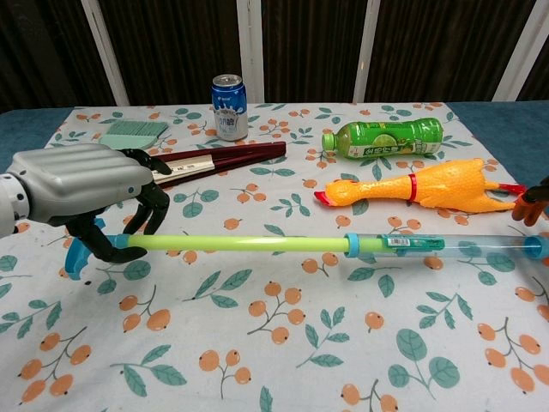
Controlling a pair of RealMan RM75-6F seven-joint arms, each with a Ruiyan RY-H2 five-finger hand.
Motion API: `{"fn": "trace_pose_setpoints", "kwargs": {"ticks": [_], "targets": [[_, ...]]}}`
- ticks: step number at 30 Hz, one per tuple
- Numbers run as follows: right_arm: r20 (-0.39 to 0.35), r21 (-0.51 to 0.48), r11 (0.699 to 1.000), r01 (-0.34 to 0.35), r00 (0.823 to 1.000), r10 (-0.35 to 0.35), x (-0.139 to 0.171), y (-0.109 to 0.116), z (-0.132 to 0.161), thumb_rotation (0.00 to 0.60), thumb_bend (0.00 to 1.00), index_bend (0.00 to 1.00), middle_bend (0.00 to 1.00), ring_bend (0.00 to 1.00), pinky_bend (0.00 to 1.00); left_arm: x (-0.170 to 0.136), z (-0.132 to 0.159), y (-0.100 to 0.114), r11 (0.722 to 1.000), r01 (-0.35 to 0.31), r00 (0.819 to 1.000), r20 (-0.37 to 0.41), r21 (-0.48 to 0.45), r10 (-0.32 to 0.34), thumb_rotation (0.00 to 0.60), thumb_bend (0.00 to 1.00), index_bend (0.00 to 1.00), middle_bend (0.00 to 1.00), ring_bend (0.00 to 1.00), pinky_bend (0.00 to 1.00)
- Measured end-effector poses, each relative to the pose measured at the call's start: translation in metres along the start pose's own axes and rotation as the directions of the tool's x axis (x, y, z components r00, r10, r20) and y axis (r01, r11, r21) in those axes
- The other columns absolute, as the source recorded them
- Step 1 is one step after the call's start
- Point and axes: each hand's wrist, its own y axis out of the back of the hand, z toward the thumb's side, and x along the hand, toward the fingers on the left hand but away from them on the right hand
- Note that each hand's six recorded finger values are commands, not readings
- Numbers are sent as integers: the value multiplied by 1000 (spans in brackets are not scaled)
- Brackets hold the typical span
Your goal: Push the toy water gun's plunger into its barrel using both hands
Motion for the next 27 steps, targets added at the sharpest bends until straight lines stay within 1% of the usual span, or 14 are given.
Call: {"fn": "trace_pose_setpoints", "kwargs": {"ticks": [11, 17, 27], "targets": [[-12, 6, 1000, -27, 1000, 27, -1, -13, 5, 600, 337, 401, 391, 95, 0, -1, -3, -4, 1000, 8, 1000, -9, -5, -8, 600, 580, 606, 576, 68, 0], [-5, 11, 1000, -16, 1000, 16, -1, -11, 2, 600, 336, 435, 427, 121, 0, -2, -8, -7, 1000, 11, 1000, -18, -6, -11, 600, 580, 606, 576, 69, 0], [4, 34, 999, -14, 1000, 13, 0, -11, -2, 600, 337, 436, 439, 142, 0, -2, -14, -8, 1000, 11, 1000, -27, -10, -12, 600, 582, 606, 576, 69, 0]]}}
